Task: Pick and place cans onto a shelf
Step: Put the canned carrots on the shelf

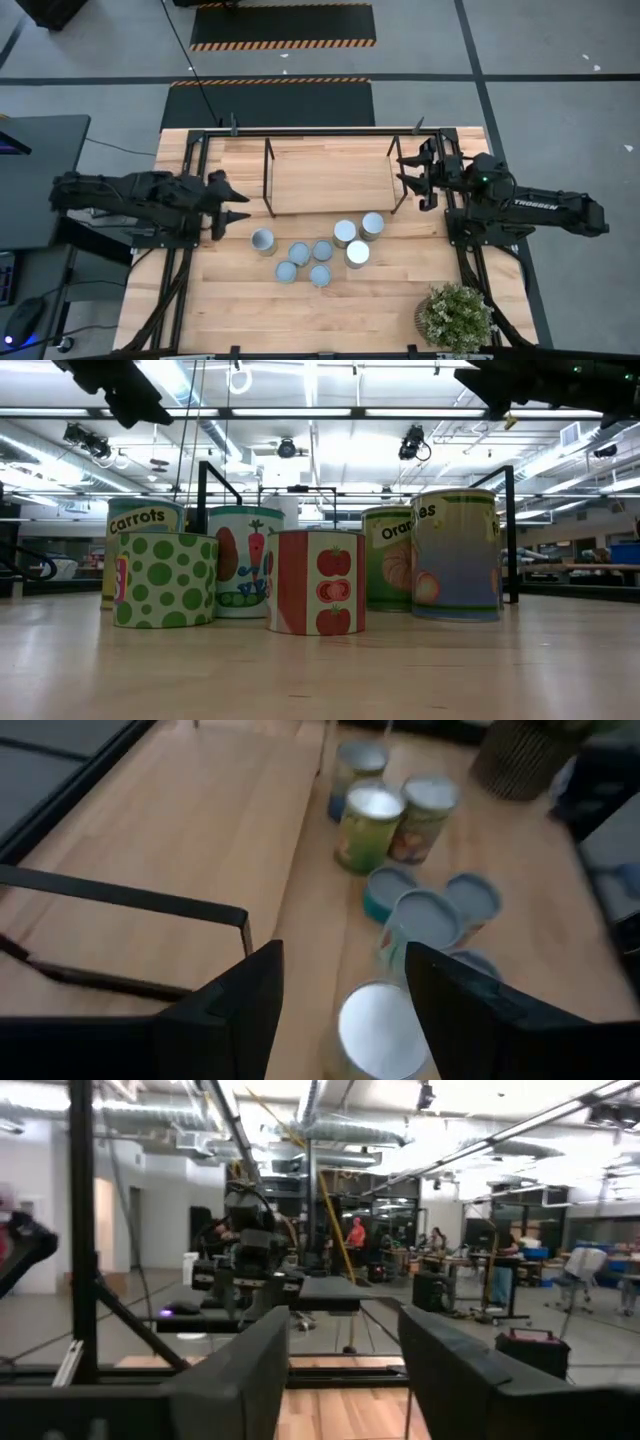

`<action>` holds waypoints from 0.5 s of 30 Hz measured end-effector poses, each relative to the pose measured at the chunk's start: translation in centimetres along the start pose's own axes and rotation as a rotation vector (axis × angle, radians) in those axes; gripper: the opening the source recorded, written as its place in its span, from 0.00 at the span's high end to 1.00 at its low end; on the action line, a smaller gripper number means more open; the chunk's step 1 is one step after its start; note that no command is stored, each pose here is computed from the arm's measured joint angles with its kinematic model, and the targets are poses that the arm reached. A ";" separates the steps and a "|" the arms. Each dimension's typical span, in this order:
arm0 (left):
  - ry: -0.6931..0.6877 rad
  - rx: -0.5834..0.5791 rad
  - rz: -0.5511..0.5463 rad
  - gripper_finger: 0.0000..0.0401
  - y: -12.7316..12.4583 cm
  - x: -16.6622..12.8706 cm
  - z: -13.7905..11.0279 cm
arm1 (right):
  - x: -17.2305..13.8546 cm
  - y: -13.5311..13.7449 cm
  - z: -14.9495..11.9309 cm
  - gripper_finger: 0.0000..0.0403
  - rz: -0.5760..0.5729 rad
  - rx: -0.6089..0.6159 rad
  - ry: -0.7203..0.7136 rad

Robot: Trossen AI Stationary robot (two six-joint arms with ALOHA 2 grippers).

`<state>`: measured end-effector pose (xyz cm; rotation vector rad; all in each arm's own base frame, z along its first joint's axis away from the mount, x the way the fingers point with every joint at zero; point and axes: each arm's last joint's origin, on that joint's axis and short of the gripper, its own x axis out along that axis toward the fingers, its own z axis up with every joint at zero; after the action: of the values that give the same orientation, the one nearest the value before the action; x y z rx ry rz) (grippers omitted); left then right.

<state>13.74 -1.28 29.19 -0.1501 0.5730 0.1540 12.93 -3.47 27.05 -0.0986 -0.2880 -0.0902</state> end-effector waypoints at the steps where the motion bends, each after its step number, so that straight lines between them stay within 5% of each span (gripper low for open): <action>1: 0.024 0.015 0.021 0.46 -0.3 0.3 0.2 | 0.0 0.1 0.0 0.48 0.013 -0.008 0.003; 7: 0.200 0.070 0.088 0.46 -2.4 1.8 1.0 | 0.1 0.9 -0.7 0.41 0.071 -0.054 0.067; 15: 0.534 0.000 0.215 0.45 -4.6 4.6 -0.4 | 0.2 1.5 -1.1 0.39 0.122 -0.130 0.099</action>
<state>18.21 -5.39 26.74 -0.1294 1.1221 0.3272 13.63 -2.15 25.90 -0.2398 -0.1764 0.0072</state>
